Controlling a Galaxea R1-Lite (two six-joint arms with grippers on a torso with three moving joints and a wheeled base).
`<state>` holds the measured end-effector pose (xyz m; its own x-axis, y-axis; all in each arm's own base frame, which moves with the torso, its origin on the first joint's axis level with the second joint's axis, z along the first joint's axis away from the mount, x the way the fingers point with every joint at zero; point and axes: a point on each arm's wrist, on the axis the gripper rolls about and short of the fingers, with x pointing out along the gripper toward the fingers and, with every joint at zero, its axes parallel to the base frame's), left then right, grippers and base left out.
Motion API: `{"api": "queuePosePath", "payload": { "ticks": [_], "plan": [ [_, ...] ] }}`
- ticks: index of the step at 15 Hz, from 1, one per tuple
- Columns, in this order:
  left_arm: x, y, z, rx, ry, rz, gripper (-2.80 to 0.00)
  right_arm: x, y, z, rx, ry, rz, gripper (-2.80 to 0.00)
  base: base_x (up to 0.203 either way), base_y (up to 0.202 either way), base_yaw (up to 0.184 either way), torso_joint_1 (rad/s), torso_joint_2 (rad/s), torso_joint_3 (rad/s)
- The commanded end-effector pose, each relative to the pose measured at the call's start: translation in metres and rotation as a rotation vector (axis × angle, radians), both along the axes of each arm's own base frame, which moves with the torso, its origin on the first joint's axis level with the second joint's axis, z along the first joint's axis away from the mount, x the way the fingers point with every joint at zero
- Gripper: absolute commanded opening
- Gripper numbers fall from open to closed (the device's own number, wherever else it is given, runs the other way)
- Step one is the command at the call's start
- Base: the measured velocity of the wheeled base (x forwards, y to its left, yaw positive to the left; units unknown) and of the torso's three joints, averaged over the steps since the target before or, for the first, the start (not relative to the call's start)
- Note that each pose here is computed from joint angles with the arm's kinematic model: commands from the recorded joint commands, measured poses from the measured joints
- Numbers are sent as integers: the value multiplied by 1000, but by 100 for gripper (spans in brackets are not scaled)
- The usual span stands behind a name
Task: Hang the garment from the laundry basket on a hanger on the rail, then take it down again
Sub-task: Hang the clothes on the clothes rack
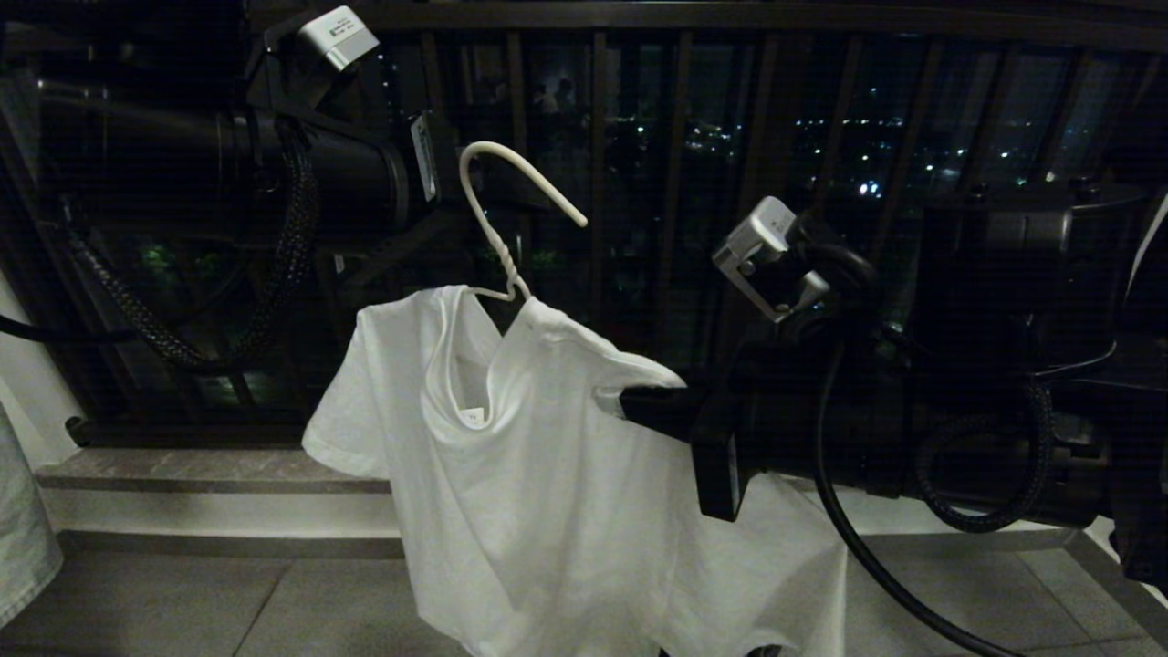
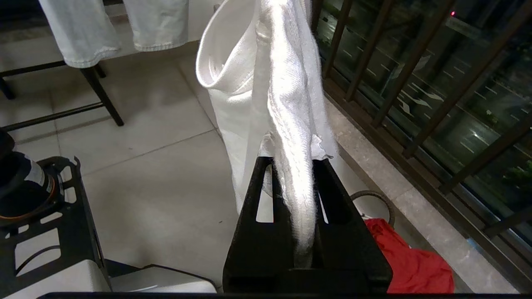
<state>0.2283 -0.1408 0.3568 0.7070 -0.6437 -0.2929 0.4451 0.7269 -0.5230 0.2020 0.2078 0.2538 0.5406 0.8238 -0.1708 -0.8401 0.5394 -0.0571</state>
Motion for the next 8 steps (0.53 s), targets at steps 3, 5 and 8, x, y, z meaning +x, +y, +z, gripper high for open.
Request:
{"api": "queuePosePath", "payload": {
  "ticks": [3, 5, 8],
  "plan": [
    [1, 4, 3, -7, -8, 15, 0, 0, -2, 3, 9, -9, -4, -280, 0, 0, 0, 0, 0, 0],
    [2, 19, 12, -22, -36, 66, 0, 1, -5, 5, 14, -12, -13, -280, 0, 0, 0, 0, 0, 0],
    [9, 44, 23, -40, -77, 173, 0, 0, -6, 6, 27, -1, -16, -280, 0, 0, 0, 0, 0, 0]
  ]
}}
